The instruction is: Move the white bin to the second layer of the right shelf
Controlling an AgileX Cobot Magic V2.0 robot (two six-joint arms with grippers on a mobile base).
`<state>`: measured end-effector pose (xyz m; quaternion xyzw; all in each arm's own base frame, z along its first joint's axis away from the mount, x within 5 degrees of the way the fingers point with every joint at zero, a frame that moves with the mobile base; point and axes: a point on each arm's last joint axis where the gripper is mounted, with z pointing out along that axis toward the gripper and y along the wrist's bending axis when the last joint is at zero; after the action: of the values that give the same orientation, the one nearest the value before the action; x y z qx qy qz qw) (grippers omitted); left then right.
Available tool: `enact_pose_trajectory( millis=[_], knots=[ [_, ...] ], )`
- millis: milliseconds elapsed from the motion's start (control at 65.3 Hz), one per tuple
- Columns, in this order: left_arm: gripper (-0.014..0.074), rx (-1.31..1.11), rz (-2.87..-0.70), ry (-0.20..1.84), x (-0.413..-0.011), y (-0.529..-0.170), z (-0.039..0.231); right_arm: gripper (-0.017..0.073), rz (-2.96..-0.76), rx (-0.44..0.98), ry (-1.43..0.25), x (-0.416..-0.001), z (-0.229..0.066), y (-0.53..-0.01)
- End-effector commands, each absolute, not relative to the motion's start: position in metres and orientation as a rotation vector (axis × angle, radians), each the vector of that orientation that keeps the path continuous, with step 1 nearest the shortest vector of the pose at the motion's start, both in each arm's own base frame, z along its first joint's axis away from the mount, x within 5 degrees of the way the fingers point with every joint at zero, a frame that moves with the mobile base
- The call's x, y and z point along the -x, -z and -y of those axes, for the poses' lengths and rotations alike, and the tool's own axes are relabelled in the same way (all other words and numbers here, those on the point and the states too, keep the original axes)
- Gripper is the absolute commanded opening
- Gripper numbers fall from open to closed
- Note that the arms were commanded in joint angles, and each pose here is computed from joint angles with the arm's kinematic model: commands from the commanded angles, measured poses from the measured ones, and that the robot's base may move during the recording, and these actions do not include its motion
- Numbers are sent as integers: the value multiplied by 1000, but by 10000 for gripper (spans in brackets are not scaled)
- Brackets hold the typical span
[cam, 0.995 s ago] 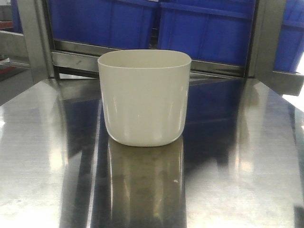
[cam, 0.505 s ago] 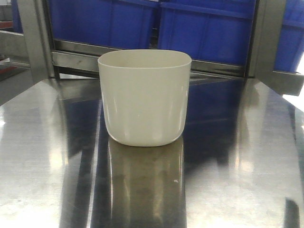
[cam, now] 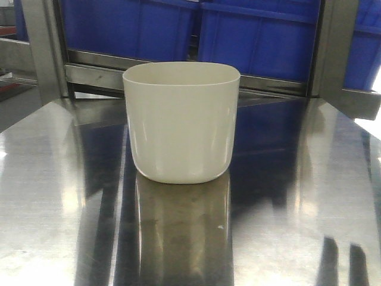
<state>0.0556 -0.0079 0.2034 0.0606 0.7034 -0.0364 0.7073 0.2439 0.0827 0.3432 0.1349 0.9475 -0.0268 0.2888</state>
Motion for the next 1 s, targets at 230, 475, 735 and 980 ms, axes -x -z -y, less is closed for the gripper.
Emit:
enact_pose_trajectory(
  millis=[230, 475, 735, 980],
  knots=[
    [85, -122, -1502, 89, -56, -199, 8, 328, -2542, -348, -8, -272, -108, -376],
    [85, -122, -1502, 89, -56, -199, 8, 328, -2590, -226, -92, -295, -145, -379],
    [85, -122, -1502, 89, -56, -199, 8, 329, -2605, -133, -185, -311, -183, -377],
    [85, -122, -1502, 89, -56, -199, 8, 329, -2623, -81, -194, -319, -207, -368]
  ],
)
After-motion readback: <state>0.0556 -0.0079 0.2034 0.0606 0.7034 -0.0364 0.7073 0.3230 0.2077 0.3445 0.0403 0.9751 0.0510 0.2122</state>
